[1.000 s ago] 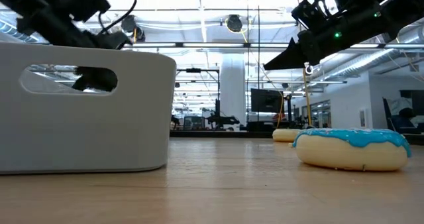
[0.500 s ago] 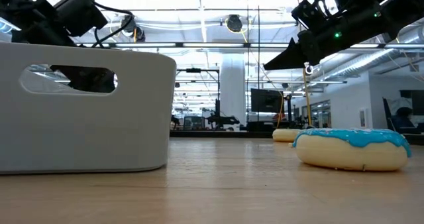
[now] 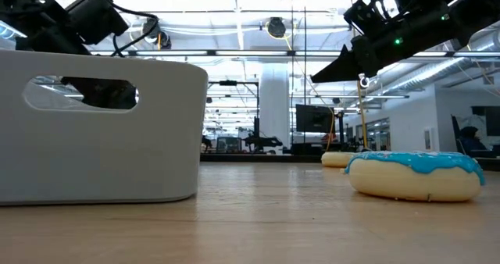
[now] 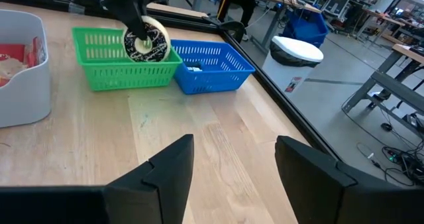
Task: Pick & Place Food Item
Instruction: Put the black donut into the green bin
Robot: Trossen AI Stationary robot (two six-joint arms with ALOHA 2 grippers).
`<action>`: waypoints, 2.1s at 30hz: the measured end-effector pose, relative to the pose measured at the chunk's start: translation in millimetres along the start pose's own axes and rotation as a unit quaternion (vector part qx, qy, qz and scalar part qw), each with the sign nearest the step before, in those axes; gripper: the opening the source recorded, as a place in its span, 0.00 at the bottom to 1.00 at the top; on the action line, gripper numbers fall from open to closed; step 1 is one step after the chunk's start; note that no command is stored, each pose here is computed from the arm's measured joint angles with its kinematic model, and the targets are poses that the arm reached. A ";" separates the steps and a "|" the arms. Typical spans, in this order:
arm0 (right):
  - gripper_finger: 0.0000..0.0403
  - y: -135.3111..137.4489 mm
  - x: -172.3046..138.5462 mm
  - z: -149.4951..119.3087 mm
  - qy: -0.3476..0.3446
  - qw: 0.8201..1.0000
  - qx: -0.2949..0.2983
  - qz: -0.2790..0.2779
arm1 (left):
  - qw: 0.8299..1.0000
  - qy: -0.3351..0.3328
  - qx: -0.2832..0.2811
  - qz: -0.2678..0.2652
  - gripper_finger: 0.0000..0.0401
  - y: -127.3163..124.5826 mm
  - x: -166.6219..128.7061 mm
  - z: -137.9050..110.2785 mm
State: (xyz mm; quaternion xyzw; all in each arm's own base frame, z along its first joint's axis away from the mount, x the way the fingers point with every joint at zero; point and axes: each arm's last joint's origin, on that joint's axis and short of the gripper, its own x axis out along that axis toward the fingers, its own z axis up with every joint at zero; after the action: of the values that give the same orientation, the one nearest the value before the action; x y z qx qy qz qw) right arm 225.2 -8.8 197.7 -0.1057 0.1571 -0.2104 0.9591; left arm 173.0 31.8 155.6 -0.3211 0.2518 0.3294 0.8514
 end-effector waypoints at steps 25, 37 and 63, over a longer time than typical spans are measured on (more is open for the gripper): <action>0.49 0.0 0.1 -0.1 0.000 1.000 -0.002 0.000 | 0.997 -0.044 -0.025 -0.059 0.10 -16.6 23.5 4.8; 0.49 0.0 0.1 -0.1 0.000 1.000 -0.002 0.000 | 0.996 -0.009 -0.015 -0.084 0.10 -15.6 14.7 4.1; 0.48 0.0 0.1 -0.2 0.001 1.000 -0.004 0.000 | 0.999 -0.034 -0.003 0.006 0.10 -7.1 5.2 -1.7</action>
State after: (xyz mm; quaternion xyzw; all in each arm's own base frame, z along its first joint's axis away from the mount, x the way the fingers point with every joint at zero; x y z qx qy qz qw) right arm 225.2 -8.8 197.6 -0.1094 0.1586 -0.2099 0.9586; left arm 181.1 28.5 153.8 -0.3105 0.2238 0.3464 0.8564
